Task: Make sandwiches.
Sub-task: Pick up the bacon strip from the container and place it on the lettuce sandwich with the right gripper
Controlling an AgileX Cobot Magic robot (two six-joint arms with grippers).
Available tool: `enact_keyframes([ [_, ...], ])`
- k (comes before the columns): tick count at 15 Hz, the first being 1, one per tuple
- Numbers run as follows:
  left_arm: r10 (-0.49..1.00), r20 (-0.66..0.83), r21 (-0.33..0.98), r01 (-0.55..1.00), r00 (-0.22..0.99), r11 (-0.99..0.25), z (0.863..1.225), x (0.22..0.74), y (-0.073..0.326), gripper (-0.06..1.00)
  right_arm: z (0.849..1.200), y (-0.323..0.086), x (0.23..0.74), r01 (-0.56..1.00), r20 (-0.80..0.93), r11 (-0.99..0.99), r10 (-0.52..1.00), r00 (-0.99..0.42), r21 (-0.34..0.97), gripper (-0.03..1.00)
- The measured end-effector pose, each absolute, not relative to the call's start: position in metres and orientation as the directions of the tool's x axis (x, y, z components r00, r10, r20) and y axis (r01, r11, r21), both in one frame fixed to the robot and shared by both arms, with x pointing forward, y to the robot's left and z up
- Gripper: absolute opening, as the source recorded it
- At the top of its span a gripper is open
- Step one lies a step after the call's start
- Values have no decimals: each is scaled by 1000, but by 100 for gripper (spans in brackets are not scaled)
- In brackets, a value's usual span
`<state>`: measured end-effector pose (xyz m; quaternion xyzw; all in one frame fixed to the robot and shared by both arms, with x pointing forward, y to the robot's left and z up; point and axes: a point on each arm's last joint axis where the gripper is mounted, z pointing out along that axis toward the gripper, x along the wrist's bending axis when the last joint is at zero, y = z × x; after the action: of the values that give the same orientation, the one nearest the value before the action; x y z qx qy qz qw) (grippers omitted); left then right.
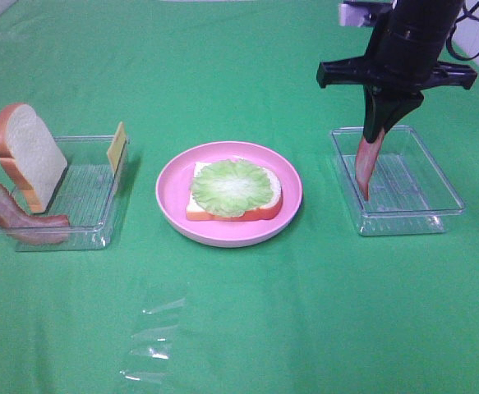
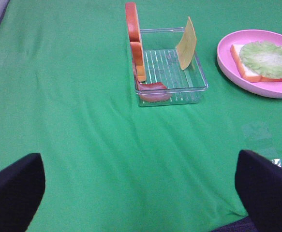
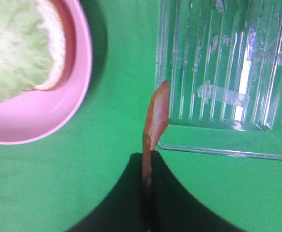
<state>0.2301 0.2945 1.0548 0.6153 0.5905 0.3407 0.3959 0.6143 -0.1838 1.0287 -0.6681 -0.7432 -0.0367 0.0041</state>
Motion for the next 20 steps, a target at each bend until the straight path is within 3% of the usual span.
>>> enact_keyframes([
  [2,996,-48,890,457,71,11,1055,230,295,99,1064,-170,614,983,212,116,967,-144,140,2],
  [6,996,-48,890,457,71,11,1055,230,295,99,1071,-143,611,975,407,170,888,-215,144,2],
  [12,996,-48,890,457,71,11,1055,230,295,99,1027,-69,609,939,580,317,742,-335,137,2],
  [20,996,-48,890,457,71,11,1055,230,295,99,976,-46,632,961,658,224,700,-276,165,2],
])
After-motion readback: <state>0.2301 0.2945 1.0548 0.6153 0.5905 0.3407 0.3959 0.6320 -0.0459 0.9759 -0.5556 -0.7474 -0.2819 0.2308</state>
